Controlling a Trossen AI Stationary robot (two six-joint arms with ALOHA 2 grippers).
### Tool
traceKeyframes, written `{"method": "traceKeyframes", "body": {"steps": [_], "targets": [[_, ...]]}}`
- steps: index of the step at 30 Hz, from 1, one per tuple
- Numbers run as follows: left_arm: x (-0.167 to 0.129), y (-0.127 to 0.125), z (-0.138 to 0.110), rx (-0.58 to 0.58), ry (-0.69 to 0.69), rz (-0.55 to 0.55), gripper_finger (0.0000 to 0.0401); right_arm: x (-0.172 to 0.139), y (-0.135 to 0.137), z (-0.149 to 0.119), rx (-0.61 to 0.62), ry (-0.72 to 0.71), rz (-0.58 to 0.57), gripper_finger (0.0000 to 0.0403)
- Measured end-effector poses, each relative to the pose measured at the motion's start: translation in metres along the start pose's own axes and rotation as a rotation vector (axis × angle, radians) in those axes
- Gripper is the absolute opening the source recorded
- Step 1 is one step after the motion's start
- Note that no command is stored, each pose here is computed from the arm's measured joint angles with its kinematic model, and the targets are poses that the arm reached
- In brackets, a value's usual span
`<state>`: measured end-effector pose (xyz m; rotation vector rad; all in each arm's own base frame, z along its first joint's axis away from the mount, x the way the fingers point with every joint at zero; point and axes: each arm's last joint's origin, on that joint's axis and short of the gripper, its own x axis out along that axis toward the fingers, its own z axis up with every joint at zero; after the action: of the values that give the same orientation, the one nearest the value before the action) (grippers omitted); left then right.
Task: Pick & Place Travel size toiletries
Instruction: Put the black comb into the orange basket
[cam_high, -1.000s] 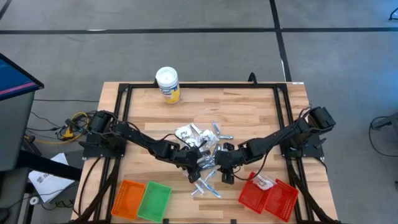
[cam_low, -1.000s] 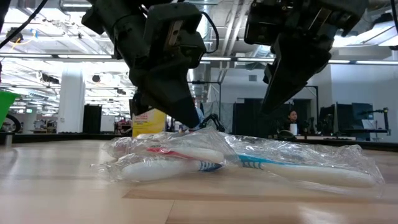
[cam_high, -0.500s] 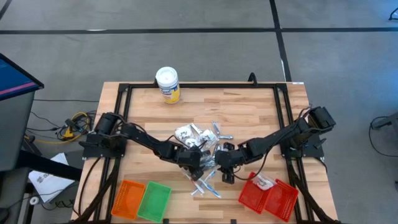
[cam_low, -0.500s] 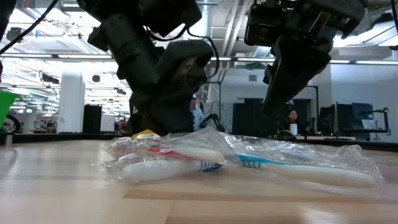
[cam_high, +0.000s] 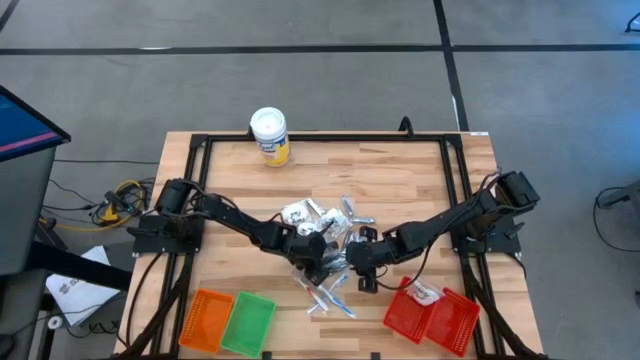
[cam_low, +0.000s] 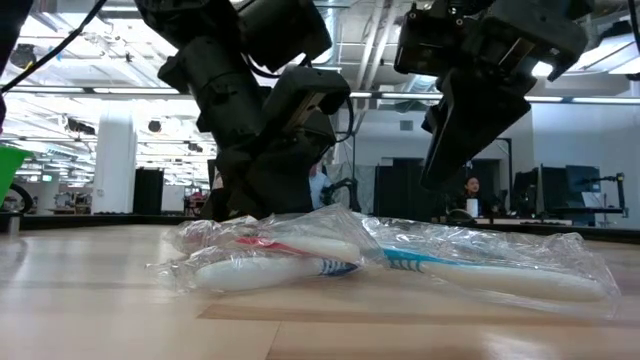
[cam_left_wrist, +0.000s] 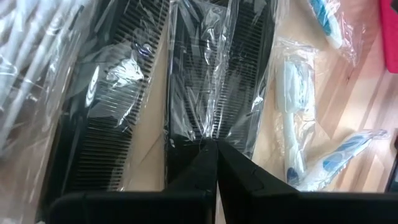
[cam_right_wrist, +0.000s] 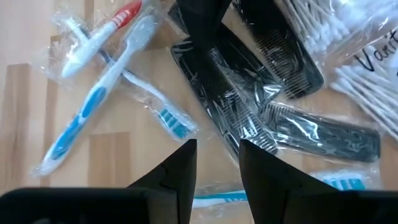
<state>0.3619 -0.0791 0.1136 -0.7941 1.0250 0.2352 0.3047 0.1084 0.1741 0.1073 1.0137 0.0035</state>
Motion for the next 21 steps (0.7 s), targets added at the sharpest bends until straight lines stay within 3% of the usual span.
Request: {"method": "traceKeyframes", "body": {"steps": [14,21], "targets": [[0.001,0.000,0.000,0.000,0.011,-0.017,0.0000,0.022,0.010,-0.007,-0.110,0.037,-0.039,0.0119],[0.001,-0.001,0.000,0.001,0.014,-0.030,0.0000,0.022,0.022,-0.007,-0.157,0.001,-0.105,0.0206]]}}
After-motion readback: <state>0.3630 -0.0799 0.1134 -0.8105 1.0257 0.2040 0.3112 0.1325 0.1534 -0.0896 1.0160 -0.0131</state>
